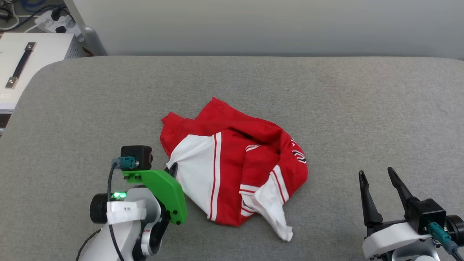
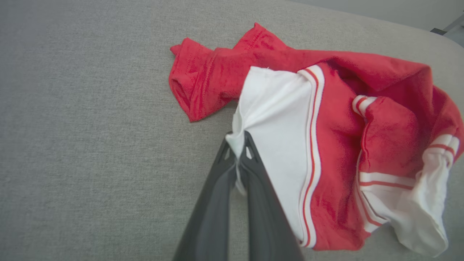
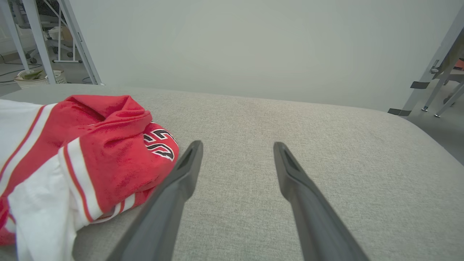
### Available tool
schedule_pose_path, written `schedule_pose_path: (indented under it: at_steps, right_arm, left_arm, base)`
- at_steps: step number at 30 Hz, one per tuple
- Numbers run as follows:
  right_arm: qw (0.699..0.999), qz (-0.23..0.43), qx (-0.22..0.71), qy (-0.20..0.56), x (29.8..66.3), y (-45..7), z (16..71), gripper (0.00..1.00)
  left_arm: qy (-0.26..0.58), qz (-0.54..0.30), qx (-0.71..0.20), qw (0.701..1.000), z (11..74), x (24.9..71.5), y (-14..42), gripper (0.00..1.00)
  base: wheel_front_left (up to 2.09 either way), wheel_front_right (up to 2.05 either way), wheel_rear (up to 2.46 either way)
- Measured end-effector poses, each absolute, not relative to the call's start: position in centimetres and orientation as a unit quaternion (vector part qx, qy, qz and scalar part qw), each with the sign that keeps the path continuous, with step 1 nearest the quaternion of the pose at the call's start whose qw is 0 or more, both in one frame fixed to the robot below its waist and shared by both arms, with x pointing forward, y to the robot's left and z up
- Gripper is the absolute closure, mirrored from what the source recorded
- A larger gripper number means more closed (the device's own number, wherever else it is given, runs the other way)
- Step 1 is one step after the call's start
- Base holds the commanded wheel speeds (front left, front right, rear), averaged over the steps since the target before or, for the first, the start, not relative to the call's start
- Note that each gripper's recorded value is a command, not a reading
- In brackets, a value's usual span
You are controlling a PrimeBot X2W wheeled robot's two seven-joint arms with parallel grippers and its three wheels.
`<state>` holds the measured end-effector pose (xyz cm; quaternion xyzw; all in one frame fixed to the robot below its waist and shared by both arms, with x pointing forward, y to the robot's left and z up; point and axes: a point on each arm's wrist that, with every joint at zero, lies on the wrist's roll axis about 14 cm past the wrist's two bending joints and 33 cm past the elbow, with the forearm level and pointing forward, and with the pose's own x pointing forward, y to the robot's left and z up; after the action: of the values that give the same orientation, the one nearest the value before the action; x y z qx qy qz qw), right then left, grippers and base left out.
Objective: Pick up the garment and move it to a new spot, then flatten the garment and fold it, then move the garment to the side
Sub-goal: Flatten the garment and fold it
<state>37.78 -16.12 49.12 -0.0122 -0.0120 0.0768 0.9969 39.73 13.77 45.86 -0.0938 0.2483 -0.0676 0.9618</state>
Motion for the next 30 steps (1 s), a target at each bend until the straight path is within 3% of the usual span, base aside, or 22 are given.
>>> schedule_pose_path:
  at_steps: [7, 8, 9, 10, 14, 21, 26, 30]
  right_arm:
    - [0.996, 0.094, -0.009, -0.002, 38.4, -14.9, 48.6, 0.00]
    - [0.996, 0.093, -0.009, 0.001, 38.4, -15.0, 48.4, 0.00]
    - [0.996, 0.093, -0.009, 0.004, 38.4, -15.0, 48.2, 0.00]
    - [0.996, 0.092, -0.009, 0.007, 38.3, -15.1, 48.1, 0.00]
    - [0.996, 0.089, -0.009, 0.011, 38.2, -15.3, 47.8, 0.00]
    - [0.994, 0.107, -0.025, 0.017, 38.0, -14.7, 48.1, 0.00]
    - [0.984, 0.165, -0.056, 0.042, 37.7, -12.6, 48.6, 0.00]
    - [0.960, 0.240, -0.078, 0.122, 36.0, -9.7, 47.2, 0.00]
  left_arm:
    - [0.284, -0.022, -0.111, 0.952, 42.2, 36.6, 17.2, 1.00]
    - [0.290, -0.017, -0.111, 0.950, 41.6, 36.4, 17.5, 0.73]
    - [0.296, -0.014, -0.109, 0.949, 41.1, 36.2, 17.7, 0.10]
    - [0.305, -0.011, -0.105, 0.946, 40.4, 36.0, 17.9, 0.00]
    - [0.305, 0.003, -0.097, 0.948, 39.2, 35.8, 18.7, 0.00]
    - [0.191, -0.007, -0.095, 0.977, 42.9, 37.7, 18.7, 0.00]
    - [0.080, -0.027, -0.079, 0.993, 47.1, 38.2, 18.4, 0.00]
    - [0.023, -0.011, -0.064, 0.998, 49.2, 37.9, 19.4, 0.00]
  base:
    - [0.00, 0.00, 0.00]
    - [0.00, 0.00, 0.00]
    - [0.00, 0.00, 0.00]
    - [0.00, 0.00, 0.00]
    - [0.00, 0.00, 0.00]
    - [0.00, 0.00, 0.00]
    - [0.00, 0.00, 0.00]
    - [0.00, 0.00, 0.00]
